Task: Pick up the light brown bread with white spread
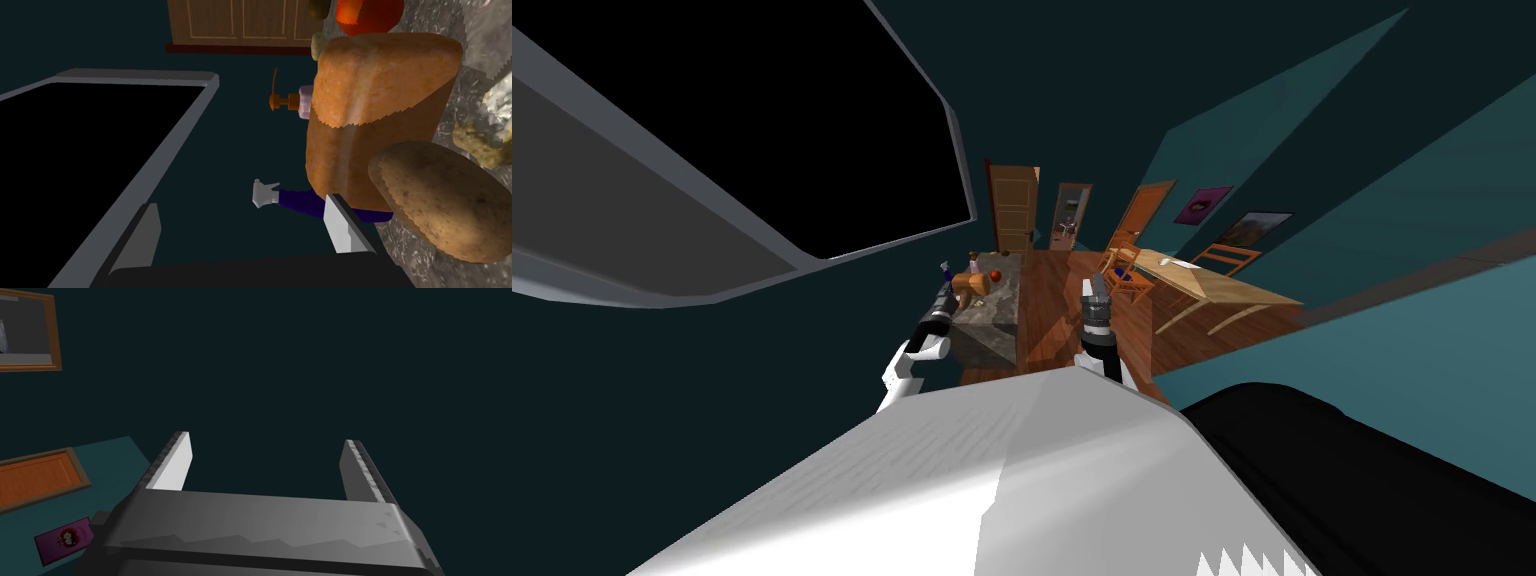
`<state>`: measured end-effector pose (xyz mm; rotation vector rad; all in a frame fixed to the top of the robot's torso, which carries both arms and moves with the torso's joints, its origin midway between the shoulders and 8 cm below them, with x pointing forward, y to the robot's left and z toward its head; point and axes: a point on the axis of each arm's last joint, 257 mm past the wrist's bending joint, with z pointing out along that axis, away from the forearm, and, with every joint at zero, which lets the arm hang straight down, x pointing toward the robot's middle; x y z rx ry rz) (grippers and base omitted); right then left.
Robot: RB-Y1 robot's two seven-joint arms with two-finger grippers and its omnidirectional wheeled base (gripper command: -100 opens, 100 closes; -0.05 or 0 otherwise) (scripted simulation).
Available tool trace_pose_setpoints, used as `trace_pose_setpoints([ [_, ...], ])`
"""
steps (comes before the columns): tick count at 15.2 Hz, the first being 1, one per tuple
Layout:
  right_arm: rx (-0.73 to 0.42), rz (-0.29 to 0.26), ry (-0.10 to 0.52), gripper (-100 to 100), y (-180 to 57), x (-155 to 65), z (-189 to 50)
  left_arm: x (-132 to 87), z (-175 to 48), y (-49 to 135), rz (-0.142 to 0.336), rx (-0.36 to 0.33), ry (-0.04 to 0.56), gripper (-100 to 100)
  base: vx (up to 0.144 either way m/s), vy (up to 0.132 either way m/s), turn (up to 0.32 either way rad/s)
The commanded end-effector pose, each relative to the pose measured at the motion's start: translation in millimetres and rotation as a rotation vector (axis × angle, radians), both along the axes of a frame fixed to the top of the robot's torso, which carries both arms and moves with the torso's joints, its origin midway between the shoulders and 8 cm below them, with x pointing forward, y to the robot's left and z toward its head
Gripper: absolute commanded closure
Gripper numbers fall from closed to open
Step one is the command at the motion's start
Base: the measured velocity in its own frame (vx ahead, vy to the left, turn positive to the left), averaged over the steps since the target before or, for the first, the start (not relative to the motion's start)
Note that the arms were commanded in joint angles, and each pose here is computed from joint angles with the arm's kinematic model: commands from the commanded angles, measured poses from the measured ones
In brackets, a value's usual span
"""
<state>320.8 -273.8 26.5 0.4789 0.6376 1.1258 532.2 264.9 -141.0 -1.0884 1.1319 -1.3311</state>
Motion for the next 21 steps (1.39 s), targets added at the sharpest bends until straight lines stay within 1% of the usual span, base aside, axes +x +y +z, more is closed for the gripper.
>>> trace_pose_setpoints([
  [1, 0.000, 0.000, 0.000, 0, 0, 0, 0, 15, -12, 0.1, 0.000, 0.016, 0.051, -100, -0.025, -0.013, -0.023],
  [2, 0.000, 0.000, 0.000, 0, 0, 0, 0, 19, -20, 0.4, 0.002, 0.017, 0.078, -100, -0.027, -0.015, -0.027],
  [3, 0.000, 0.000, 0.000, 0, 0, 0, 0, 20, -22, 0.8, 0.002, 0.018, 0.086, -100, -0.020, -0.011, -0.013],
  [4, 0.000, 0.000, 0.000, 0, 0, 0, 0, 31, -26, 0.6, 0.001, 0.030, 0.114, -100, -0.027, -0.010, -0.027],
  [5, 0.000, 0.000, 0.000, 0, 0, 0, 0, 35, -33, 0.9, 0.003, 0.031, 0.140, -100, -0.029, -0.010, -0.032],
  [6, 0.000, 0.000, 0.000, 0, 0, 0, 0, 35, -37, 1.7, 0.005, 0.032, 0.151, -100, -0.021, -0.009, -0.008],
  [7, 0.000, 0.000, 0.000, 0, 0, 0, 0, 46, -40, 1.5, 0.004, 0.043, 0.177, -100, -0.025, -0.012, -0.022],
  [8, 0.000, 0.000, 0.000, 0, 0, 0, 0, 50, -45, 1.1, 0.005, 0.045, 0.200, -100, -0.024, -0.011, -0.029],
  [9, 0.000, 0.000, 0.000, 0, 0, 0, 0, 50, -52, 2.6, 0.008, 0.045, 0.217, -100, -0.015, -0.008, -0.013],
  [11, 0.000, 0.000, 0.000, 0, 0, 0, 0, 64, -58, 2.0, 0.008, 0.057, 0.261, -100, -0.021, -0.010, -0.024],
  [12, 0.000, 0.000, 0.000, 0, 0, 0, 0, 64, -66, 3.6, 0.011, 0.058, 0.285, -100, -0.015, -0.004, -0.013],
  [13, 0.000, 0.000, 0.000, 0, 0, 0, 0, 72, -65, 2.9, 0.009, 0.068, 0.303, -100, -0.016, -0.004, -0.021],
  [14, 0.000, 0.000, 0.000, 0, 0, 0, 0, 76, -69, 2.2, 0.010, 0.069, 0.325, -100, -0.018, -0.004, -0.026],
  [15, 0.000, 0.000, 0.000, 0, 0, 0, 0, 76, -79, 4.5, 0.014, 0.070, 0.354, -100, -0.012, -0.003, -0.015],
  [16, 0.000, 0.000, 0.000, 0, 0, 0, 0, 76, -79, 4.5, 0.014, 0.070, 0.354, -100, -0.006, -0.002, -0.003],
  [17, 0.000, 0.000, 0.000, 0, 0, 0, 0, 86, -84, 4.6, 0.015, 0.080, 0.388, -100, -0.009, -0.003, -0.018],
  [19, 0.000, 0.000, 0.000, 0, 0, 0, 0, 86, -92, 5.3, 0.017, 0.082, 0.424, -100, -0.009, -0.001, -0.021],
  [20, 0.000, 0.000, 0.000, 0, 0, 0, 0, 94, -93, 5.1, 0.017, 0.090, 0.447, -100, -0.010, -0.002, -0.022],
  [21, 0.000, 0.000, 0.000, 0, 0, 0, 0, 96, -96, 4.5, 0.017, 0.091, 0.467, -100, -0.011, 0.000, -0.025],
])
